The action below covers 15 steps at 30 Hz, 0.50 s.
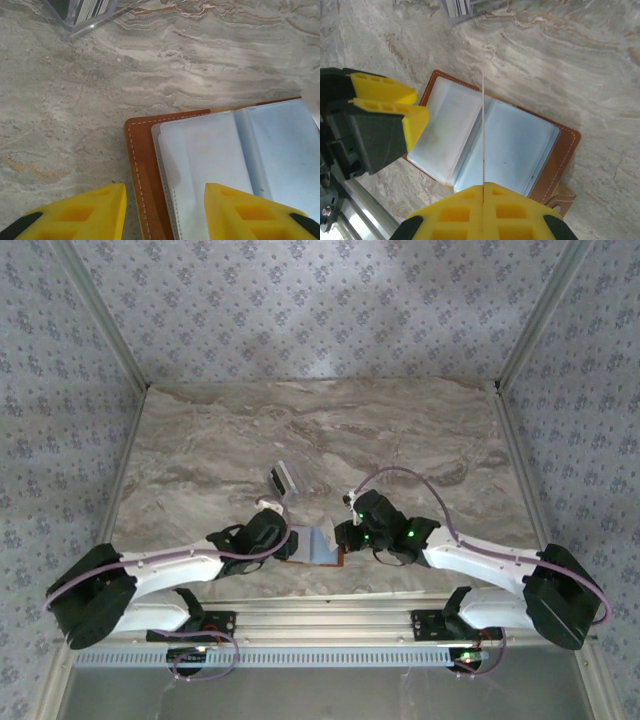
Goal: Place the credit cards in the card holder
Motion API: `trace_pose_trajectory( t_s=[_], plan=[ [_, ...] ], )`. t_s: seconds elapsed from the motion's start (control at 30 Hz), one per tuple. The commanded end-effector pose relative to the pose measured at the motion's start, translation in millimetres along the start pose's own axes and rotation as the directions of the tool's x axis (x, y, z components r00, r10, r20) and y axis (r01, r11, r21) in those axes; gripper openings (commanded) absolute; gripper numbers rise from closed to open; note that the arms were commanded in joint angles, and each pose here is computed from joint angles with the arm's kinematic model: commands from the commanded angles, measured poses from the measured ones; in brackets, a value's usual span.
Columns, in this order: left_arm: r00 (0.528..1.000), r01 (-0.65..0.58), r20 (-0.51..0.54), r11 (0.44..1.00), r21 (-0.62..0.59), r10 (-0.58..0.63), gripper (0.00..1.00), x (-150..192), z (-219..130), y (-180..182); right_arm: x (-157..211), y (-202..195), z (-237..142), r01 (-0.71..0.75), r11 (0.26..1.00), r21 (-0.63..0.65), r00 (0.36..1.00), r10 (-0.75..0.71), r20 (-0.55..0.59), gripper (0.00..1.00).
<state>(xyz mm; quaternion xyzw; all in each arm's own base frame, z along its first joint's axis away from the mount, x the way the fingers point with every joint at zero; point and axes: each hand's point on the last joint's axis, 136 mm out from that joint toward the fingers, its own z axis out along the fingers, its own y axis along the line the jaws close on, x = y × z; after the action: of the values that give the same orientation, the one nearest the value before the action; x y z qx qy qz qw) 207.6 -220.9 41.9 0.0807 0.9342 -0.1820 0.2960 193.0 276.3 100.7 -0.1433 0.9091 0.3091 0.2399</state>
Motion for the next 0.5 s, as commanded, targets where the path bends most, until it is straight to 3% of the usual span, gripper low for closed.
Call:
trace_pose_trajectory(
  t_s=[0.0, 0.47],
  plan=[
    [1.000, -0.025, 0.014, 0.999, -0.033, 0.025, 0.43, -4, 2, 0, 1, 9, -2, -0.022, 0.998, -0.054, 1.000, 0.023, 0.011, 0.00],
    [1.000, -0.024, 0.003, 0.997, -0.080, 0.024, 0.34, 13, 4, 15, 24, 13, 19, -0.079, 0.988, -0.130, 0.994, 0.067, -0.090, 0.00]
  ],
)
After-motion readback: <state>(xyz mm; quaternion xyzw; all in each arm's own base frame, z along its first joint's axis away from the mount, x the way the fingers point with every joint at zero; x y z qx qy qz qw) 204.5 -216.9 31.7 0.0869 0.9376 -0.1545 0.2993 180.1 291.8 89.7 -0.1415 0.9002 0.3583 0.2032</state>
